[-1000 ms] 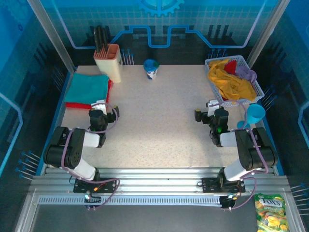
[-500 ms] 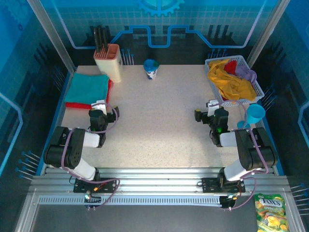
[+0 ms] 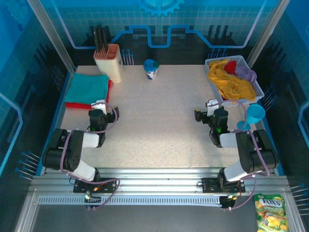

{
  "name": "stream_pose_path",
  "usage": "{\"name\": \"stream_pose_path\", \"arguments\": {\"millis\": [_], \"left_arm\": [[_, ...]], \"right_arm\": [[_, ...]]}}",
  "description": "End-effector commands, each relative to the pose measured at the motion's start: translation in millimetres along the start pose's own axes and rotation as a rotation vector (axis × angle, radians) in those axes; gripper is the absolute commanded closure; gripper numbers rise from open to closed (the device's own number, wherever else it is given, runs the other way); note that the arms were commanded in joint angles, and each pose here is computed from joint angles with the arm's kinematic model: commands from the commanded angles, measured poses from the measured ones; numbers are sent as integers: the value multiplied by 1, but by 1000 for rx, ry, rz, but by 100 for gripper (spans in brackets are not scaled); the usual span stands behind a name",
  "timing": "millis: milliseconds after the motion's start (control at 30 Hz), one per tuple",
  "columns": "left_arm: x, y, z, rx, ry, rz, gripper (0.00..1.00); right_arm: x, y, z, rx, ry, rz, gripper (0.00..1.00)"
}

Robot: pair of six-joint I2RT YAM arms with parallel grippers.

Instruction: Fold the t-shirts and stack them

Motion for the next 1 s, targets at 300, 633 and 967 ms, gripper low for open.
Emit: {"name": "stream_pose_path", "arguments": {"millis": [300,633,967], "left_arm": [[40,147,-6,156,-49,100,1],[65,157,-28,230,-289,298,1],[85,145,-60,118,-400,310,1]], "right_arm": [[43,129,6,-119,-136,16,0],[-2,190,-35,-334,-245,333,0],[-75,171,-89,-429,-463,509,0]]}}
Point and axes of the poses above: each hand's point on the last joint's axis, 136 mm out from that joint toward the fingers, its own x axis back along the fingers, its own z axis along the line the jaws close on, y = z × x, the point moved 8 cm from there along x, back along the fingers, and after that the axes turned 6 degrees about -x, right-handed, at the moved point
